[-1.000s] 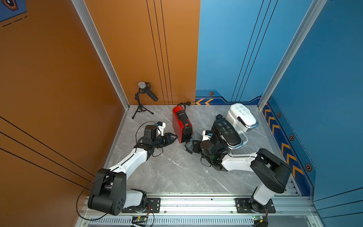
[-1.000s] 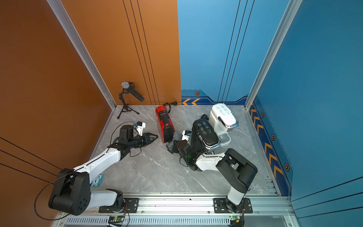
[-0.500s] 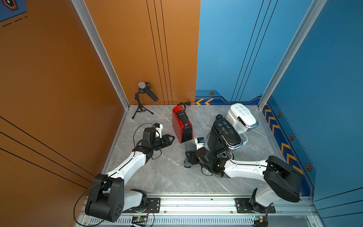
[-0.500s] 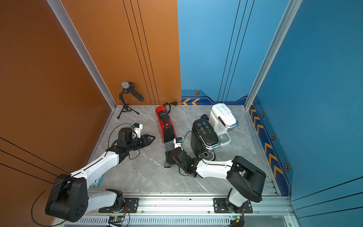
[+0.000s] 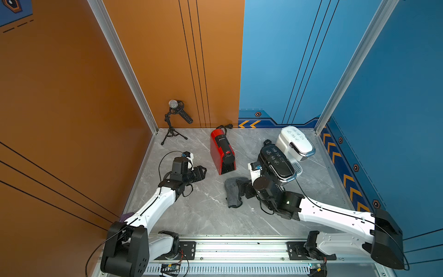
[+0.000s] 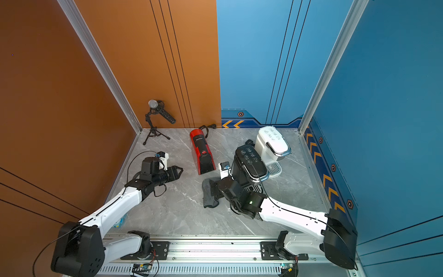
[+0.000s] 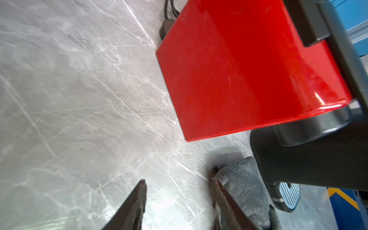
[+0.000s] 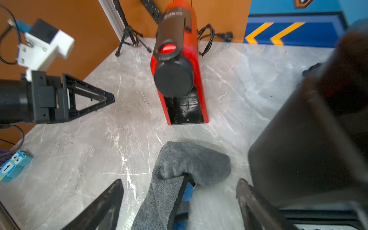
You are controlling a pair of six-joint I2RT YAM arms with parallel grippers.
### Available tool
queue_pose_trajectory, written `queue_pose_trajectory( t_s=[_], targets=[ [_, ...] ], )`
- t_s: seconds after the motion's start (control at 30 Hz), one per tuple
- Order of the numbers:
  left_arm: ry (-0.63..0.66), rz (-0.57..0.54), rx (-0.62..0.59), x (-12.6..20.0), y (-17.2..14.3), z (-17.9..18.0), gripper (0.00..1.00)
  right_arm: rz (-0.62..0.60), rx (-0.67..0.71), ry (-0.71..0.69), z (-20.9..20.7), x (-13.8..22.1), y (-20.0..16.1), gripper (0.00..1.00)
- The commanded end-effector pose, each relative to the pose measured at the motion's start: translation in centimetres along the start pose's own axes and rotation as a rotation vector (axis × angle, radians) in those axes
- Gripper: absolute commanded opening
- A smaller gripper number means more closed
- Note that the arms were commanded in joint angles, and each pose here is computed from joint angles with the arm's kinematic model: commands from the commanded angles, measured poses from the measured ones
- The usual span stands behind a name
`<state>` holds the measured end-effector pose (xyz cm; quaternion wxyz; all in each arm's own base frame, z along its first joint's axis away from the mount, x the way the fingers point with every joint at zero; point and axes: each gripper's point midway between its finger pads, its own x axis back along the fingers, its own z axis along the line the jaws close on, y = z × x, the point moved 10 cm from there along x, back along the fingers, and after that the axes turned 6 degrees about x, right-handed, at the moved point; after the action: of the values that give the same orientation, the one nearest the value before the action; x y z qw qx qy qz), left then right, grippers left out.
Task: Wipe the surface of a coffee machine
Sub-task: Place the cleaning item at the center of the board, then reset both arms
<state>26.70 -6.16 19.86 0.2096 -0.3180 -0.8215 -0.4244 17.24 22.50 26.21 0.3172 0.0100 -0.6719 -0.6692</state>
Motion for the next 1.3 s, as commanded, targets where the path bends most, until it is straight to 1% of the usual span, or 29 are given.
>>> queue_pose_trajectory(
  t_s=[0.0,0.07,0.1,0.17,0.23,0.27,0.33,0.43,0.5,0.57,0.63,0.67,0.77,0.83,0.9,0.97,1.0,1.07,1.13,1.23,1.27],
  targets=[
    [0.075,-0.083,-0.010,1.4,1.0,0.8,0.54,0.005,0.093,-0.162,-3.4,2.4,-0.6,0.89],
    [0.112,-0.125,0.005,1.9,1.2,1.6,0.56,-0.030,0.061,-0.236,-5.5,4.0,-0.4,0.89],
    [0.136,-0.152,0.015,2.1,1.4,2.1,0.61,-0.047,0.034,-0.280,-6.7,4.8,-0.5,0.89],
    [0.183,-0.196,0.046,2.4,1.5,3.3,0.65,-0.075,-0.028,-0.361,-9.0,6.2,-0.8,0.90],
    [0.216,-0.241,0.086,2.8,1.7,4.6,0.66,-0.089,-0.107,-0.449,-11.5,7.5,-1.4,0.91],
    [0.229,-0.261,0.105,2.9,1.7,5.1,0.69,-0.097,-0.151,-0.503,-12.7,8.2,-1.8,0.93],
    [0.264,-0.307,0.150,3.1,1.8,6.4,0.70,-0.113,-0.241,-0.607,-15.0,9.5,-2.4,0.94],
    [0.261,-0.347,0.202,3.1,1.9,7.6,0.70,-0.148,-0.301,-0.621,-16.4,10.9,-2.7,0.94],
    [0.273,-0.356,0.216,3.1,2.0,8.1,0.70,-0.169,-0.307,-0.638,-16.9,11.7,-2.6,0.94],
    [0.300,-0.364,0.221,3.1,2.1,8.5,0.70,-0.152,-0.327,-0.746,-17.8,12.6,-2.7,0.99],
    [0.343,-0.382,0.231,3.2,2.1,9.1,0.70,-0.113,-0.347,-0.834,-18.9,12.7,-2.9,1.00],
    [0.362,-0.389,0.233,3.2,2.0,9.4,0.70,-0.098,-0.369,-0.849,-19.4,12.6,-2.9,1.00],
    [0.422,-0.423,0.202,3.3,2.2,9.9,0.71,-0.062,-0.494,-0.876,-21.8,11.5,-2.9,1.00],
    [0.462,-0.438,0.168,3.3,2.4,10.2,0.72,-0.043,-0.599,-0.892,-24.1,10.9,-3.1,1.00],
    [0.494,-0.459,0.135,3.2,2.5,10.4,0.72,-0.020,-0.661,-0.927,-26.5,10.1,-3.7,1.00],
    [0.518,-0.477,0.111,2.9,2.7,10.8,0.72,0.007,-0.657,-1.029,-28.1,9.5,-4.4,1.00],
    [0.525,-0.476,0.093,2.8,2.9,10.9,0.72,0.014,-0.632,-1.082,-28.7,9.2,-4.7,1.00],
    [0.524,-0.472,0.034,2.4,3.2,10.9,0.73,0.013,-0.577,-1.137,-29.4,8.4,-5.3,1.00],
    [0.523,-0.478,-0.032,1.9,3.3,11.0,0.73,-0.014,-0.507,-1.137,-29.9,7.2,-6.2,1.00],
    [0.525,-0.472,-0.118,0.9,2.9,11.6,0.74,-0.060,-0.415,-1.072,-29.9,5.4,-7.2,1.00],
    [0.517,-0.464,-0.142,0.5,2.8,11.8,0.74,-0.073,-0.398,-1.024,-29.6,4.8,-7.4,1.00]
  ],
)
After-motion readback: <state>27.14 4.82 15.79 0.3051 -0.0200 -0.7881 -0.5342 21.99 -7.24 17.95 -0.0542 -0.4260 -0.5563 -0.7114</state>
